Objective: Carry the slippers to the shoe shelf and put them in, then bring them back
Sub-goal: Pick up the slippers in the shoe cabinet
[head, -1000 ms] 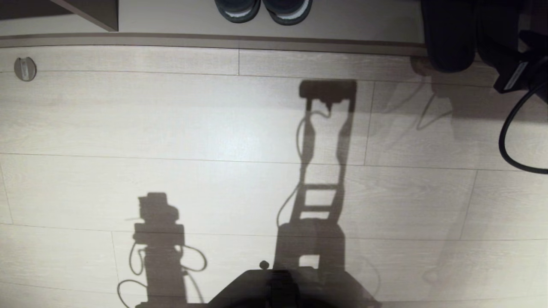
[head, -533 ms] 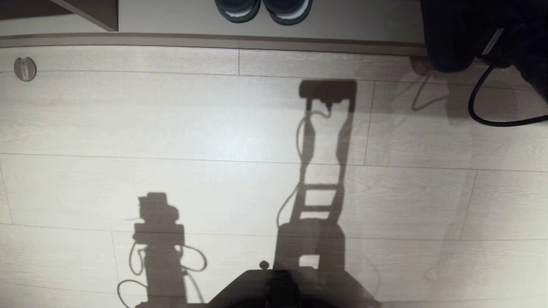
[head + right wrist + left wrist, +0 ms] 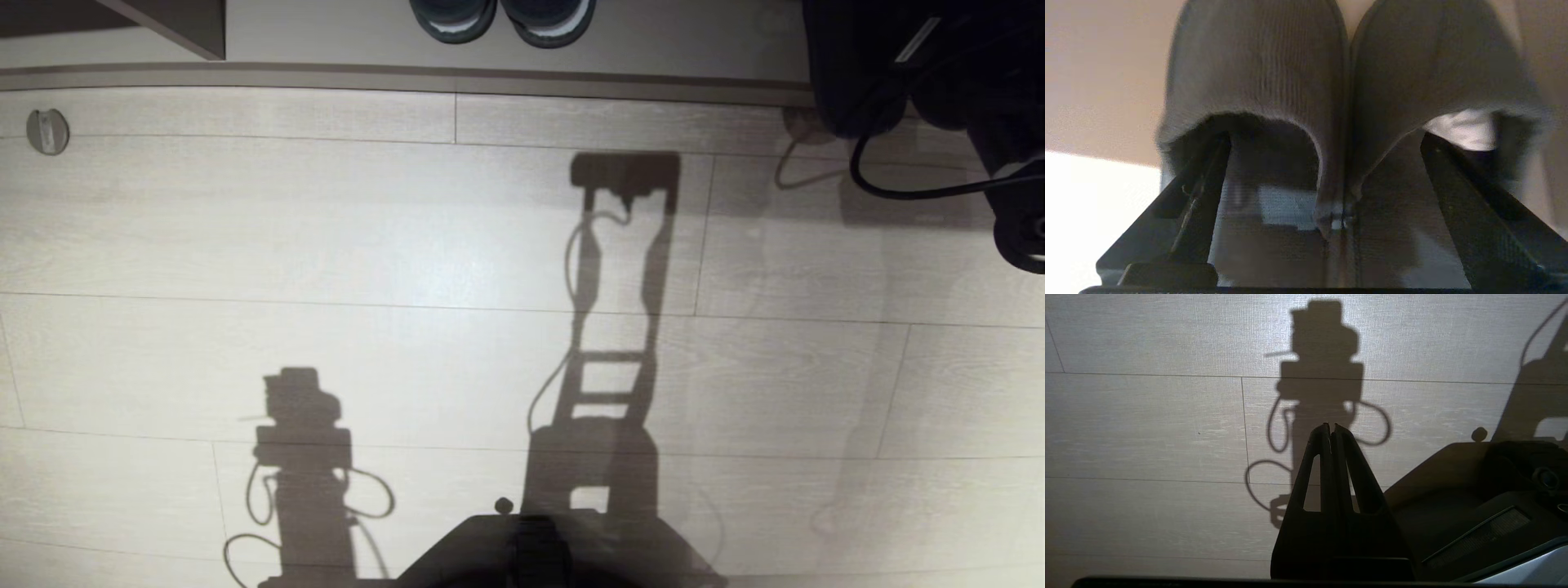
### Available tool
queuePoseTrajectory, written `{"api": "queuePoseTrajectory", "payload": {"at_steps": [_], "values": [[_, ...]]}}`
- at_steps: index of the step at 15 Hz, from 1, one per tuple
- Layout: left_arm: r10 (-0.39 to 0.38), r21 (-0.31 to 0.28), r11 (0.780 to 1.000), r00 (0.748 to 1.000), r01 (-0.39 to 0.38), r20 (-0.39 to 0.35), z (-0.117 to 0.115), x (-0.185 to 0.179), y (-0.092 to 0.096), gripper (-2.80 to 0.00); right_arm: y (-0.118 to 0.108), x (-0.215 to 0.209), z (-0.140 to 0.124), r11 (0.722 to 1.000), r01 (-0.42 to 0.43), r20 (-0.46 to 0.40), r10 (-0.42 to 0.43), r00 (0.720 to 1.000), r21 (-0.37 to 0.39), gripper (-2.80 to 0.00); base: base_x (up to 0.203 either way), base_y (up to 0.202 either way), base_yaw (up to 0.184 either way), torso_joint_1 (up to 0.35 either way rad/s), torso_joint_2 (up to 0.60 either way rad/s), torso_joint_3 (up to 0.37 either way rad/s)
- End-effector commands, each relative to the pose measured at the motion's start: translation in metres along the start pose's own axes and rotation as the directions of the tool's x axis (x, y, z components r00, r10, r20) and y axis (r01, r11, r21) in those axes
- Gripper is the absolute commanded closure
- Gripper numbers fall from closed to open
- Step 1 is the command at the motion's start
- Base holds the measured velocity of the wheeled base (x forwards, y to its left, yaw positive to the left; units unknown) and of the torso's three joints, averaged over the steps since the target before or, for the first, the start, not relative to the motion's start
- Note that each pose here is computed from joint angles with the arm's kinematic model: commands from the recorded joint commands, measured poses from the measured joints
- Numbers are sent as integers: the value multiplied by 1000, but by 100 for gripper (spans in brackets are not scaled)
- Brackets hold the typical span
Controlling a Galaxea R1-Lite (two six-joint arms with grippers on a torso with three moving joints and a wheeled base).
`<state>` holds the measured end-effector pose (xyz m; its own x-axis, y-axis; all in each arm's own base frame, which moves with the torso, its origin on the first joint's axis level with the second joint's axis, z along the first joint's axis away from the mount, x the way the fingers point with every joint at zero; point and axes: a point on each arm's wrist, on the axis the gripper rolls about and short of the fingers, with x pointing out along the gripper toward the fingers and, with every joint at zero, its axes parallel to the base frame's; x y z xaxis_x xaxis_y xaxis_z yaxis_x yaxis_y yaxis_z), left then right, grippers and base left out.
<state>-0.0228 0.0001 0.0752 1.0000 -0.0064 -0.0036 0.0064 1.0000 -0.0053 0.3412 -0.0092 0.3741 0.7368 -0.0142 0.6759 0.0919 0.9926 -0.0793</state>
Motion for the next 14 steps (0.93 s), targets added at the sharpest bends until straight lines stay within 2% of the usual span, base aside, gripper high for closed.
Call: {"api": "queuePoseTrajectory", "payload": {"at_steps": [1,6,8,9,11,14], "values": [[0,-1,1000,1000,0,-3,0,0,0,0,1,6,-13,1000,0,-2,0,1000,1,-280,0,0,0,0,0,0],[0,-1,1000,1000,0,-1,0,0,0,0,1,25,-22,999,3,58,-6,998,38,-280,0,0,0,0,0,0],[0,-2,1000,1000,0,-1,0,0,0,0,2,33,-27,999,7,113,-12,994,45,-280,0,0,0,0,0,0],[0,-2,1000,1000,0,-1,0,0,0,0,2,39,-30,999,6,148,-13,989,47,0,0,0,0,0,0,0],[0,-2,1000,1000,0,-1,0,0,0,0,3,46,-36,998,1,183,-11,983,55,0,0,0,0,0,0,0],[0,-2,1000,1000,0,-1,0,0,0,0,4,46,-36,996,-32,191,15,981,87,0,0,0,0,0,0,0]]}}
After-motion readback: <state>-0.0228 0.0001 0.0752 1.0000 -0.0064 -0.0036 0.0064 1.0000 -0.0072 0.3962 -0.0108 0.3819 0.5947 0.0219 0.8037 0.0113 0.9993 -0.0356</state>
